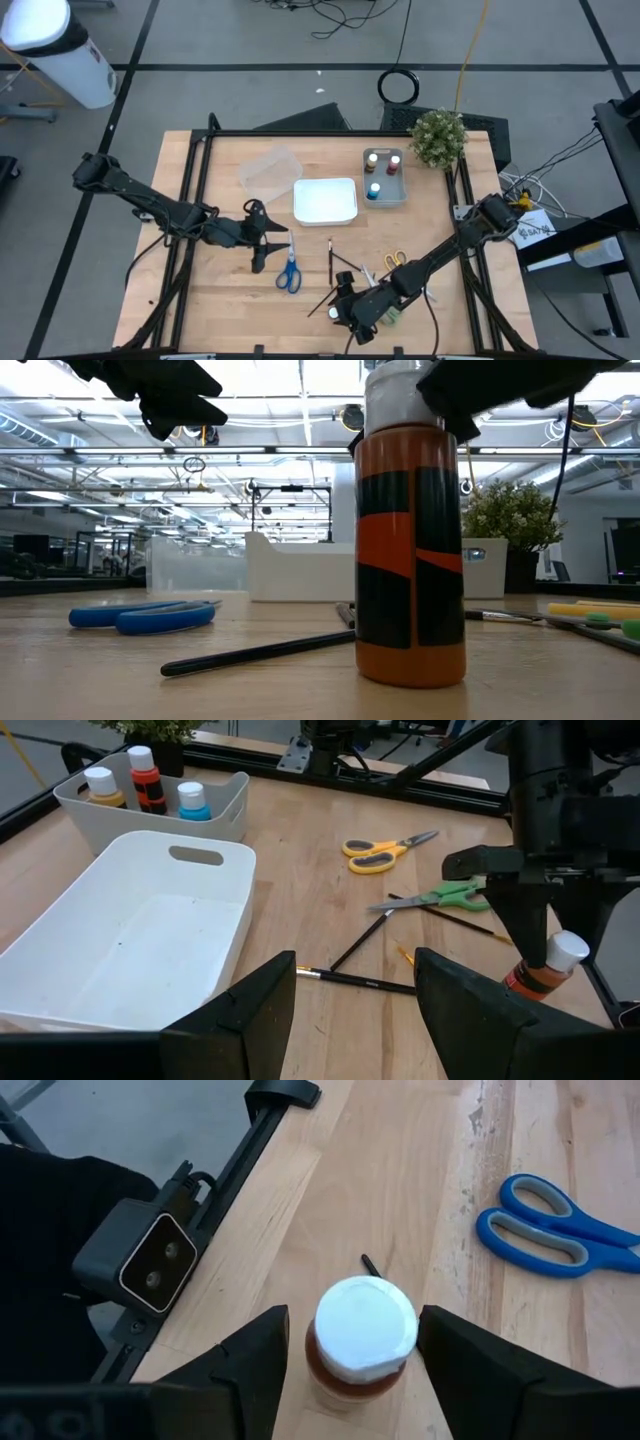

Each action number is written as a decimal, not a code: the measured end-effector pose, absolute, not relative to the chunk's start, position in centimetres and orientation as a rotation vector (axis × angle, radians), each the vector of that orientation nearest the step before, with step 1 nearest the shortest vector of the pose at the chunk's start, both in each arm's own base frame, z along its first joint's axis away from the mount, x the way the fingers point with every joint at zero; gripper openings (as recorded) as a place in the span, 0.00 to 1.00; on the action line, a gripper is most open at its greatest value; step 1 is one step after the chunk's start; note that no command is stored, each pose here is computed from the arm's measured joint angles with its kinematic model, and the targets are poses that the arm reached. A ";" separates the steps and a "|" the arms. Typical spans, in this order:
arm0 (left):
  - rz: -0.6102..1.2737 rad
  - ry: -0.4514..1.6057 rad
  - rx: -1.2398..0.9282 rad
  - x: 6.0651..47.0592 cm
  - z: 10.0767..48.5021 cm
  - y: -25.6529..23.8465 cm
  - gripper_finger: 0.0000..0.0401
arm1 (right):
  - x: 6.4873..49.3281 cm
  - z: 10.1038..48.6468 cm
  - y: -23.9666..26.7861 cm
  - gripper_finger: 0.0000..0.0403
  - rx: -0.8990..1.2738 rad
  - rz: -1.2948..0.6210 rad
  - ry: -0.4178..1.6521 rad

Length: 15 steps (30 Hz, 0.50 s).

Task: Pick & Place Paint Supplies
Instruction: Put the orange paint bottle in the gray bin

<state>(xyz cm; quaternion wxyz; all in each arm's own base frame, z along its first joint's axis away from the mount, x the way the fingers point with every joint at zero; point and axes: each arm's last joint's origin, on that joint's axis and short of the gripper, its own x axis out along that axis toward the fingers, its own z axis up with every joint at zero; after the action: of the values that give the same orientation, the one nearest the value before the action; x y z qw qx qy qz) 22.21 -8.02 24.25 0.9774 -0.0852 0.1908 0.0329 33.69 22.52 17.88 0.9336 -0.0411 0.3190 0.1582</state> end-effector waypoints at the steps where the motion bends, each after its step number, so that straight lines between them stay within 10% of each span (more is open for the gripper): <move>1: 0.066 0.385 -0.171 22.2 24.3 -8.0 0.53 | 33.7 18.1 22.5 0.52 -0.082 0.325 0.647; 15: 0.066 0.385 -0.170 22.2 24.3 -8.0 0.53 | 33.4 18.6 22.7 0.52 -0.064 0.354 0.643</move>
<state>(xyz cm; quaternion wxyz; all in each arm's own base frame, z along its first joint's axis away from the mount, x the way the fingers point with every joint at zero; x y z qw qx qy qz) 22.21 -8.02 24.25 0.9774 -0.0845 0.1908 0.0328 33.40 22.74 18.58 0.9330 -0.0314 0.3141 0.1731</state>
